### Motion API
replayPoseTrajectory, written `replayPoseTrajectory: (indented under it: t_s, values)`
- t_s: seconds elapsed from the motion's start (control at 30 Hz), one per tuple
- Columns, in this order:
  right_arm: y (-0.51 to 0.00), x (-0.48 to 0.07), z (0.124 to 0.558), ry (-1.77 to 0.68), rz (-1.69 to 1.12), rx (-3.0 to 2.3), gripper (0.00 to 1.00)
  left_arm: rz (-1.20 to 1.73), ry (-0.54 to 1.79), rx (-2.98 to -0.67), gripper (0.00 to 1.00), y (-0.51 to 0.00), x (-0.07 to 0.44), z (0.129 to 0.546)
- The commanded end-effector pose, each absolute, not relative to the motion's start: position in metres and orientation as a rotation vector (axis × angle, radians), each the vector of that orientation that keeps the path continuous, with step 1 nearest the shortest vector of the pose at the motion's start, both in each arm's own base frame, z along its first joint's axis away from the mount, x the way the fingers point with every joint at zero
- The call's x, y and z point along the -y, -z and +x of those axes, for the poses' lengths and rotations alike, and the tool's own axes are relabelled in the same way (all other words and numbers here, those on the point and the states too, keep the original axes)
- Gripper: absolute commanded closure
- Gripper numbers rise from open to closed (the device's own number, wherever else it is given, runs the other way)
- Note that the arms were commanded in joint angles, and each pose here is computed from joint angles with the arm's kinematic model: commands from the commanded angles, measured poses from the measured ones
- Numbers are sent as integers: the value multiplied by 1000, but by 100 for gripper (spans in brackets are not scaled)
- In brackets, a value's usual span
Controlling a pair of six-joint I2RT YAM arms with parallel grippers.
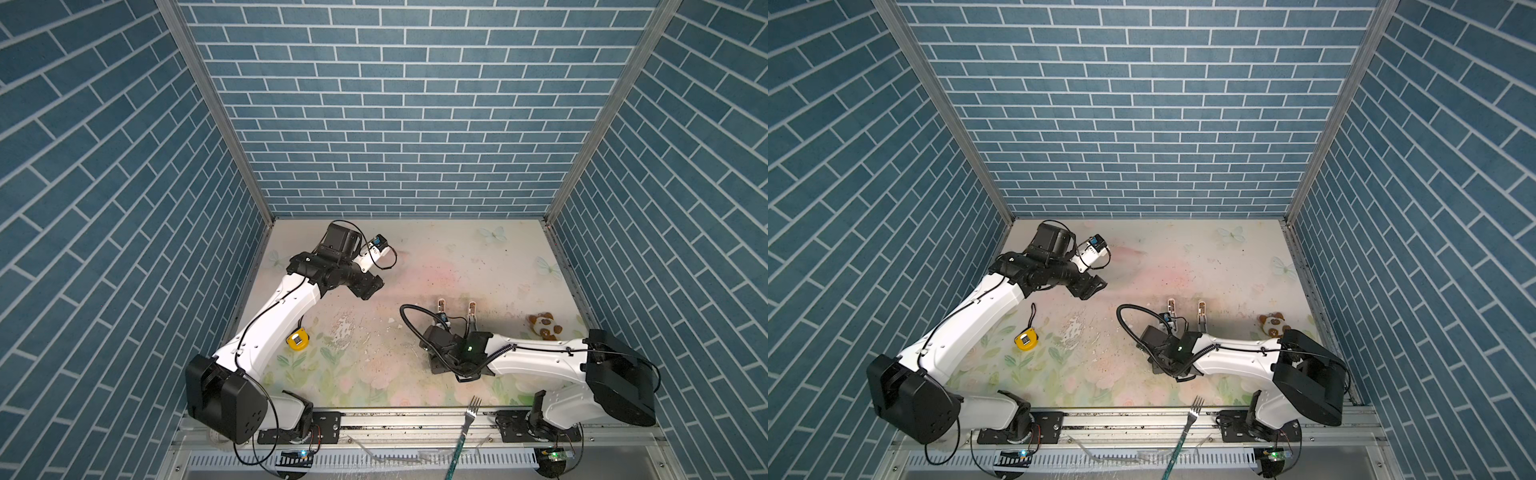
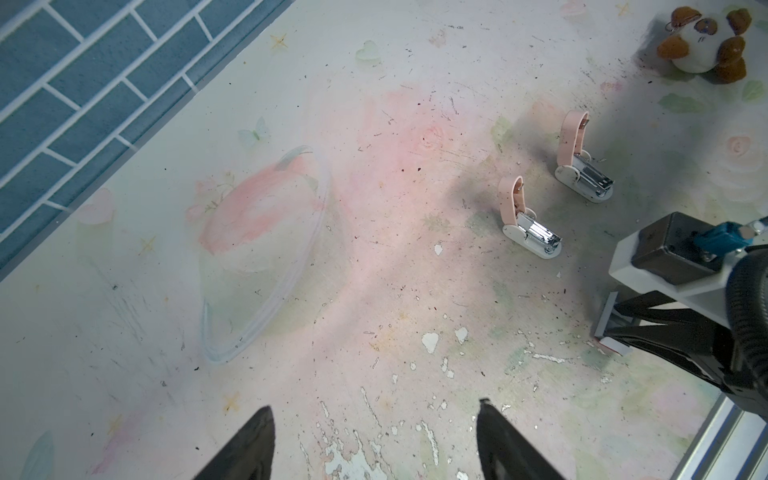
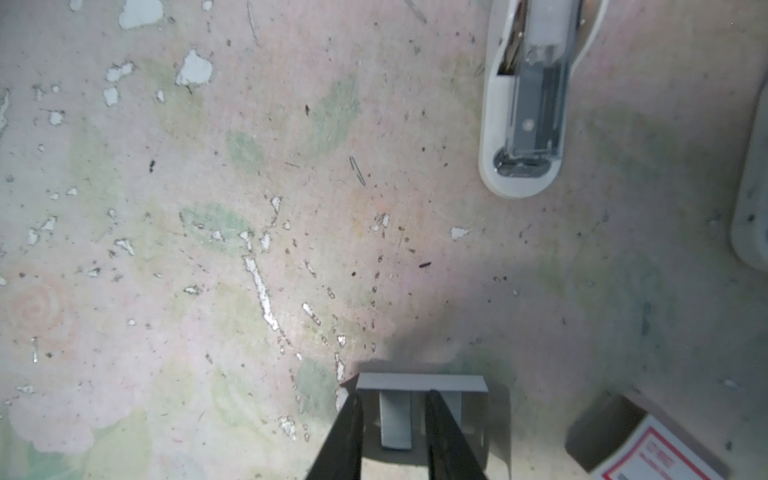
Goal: Load the staples into the stapler
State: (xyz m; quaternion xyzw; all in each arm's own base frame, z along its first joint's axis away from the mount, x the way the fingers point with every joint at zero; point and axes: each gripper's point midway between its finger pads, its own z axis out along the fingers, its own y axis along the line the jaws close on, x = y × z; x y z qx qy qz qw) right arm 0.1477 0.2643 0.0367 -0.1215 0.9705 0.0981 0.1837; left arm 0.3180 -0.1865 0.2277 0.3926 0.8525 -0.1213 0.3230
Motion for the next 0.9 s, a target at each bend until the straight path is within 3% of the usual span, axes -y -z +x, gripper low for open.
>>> replayPoseTrajectory:
  t_s: [0.0, 0.17, 0.87]
  values:
    - [-42, -262, 151, -249, -300, -2725, 73, 1020, 312, -2228, 22, -230, 182, 317]
    - [-41, -260, 148, -251, -298, -2732, 78, 1019, 316, -2226, 22, -230, 183, 317]
    - [-29, -259, 141, -240, -309, -2762, 78, 1018, 317, -2236, 22, -227, 183, 318]
